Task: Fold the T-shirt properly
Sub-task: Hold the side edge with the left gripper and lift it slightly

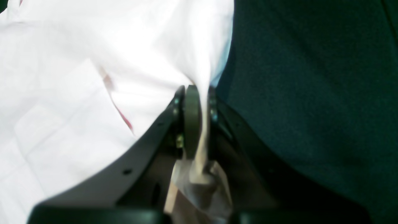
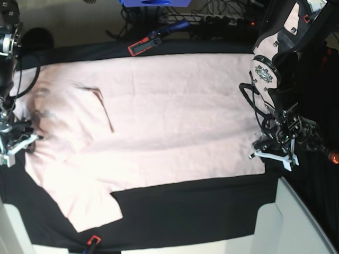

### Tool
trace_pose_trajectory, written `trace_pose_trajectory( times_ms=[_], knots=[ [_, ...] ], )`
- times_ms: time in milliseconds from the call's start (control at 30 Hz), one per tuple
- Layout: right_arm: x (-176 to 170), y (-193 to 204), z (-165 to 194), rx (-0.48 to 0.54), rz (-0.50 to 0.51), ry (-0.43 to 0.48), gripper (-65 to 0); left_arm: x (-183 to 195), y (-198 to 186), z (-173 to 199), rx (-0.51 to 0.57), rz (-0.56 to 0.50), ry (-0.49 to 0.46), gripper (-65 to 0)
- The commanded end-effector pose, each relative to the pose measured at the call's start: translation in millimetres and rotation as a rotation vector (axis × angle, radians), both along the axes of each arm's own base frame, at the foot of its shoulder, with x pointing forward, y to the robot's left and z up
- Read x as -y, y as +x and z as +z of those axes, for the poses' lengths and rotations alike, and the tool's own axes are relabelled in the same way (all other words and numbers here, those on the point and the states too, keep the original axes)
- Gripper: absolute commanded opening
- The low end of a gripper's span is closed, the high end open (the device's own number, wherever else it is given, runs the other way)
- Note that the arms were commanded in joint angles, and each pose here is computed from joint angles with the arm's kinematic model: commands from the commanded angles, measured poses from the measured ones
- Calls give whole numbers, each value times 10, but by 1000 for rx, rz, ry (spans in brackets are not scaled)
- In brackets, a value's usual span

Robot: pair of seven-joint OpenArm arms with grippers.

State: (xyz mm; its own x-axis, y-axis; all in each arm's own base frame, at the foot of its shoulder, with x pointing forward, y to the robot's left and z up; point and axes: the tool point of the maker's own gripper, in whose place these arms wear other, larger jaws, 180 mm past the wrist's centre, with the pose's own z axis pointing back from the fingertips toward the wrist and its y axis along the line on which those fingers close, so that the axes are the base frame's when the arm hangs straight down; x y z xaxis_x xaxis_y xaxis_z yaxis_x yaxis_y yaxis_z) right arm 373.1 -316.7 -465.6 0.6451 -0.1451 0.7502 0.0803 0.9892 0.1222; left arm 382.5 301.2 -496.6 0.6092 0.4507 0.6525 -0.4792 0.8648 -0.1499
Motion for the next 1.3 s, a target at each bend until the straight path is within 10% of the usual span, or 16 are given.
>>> trace_pose_trajectory(
  times_ms=[0,167,1267],
  knots=[
    [134,167,234,68,-9,-22,-647,106,-185,-180,-109,-12,-47,-405],
    [134,167,234,68,-9,-22,-647,98,-188,-179,-111,-12,-46,-650],
    [92,179,225,70,-6,-15,-643,-69,-177,427,-54,-90,44,-579]
  ],
)
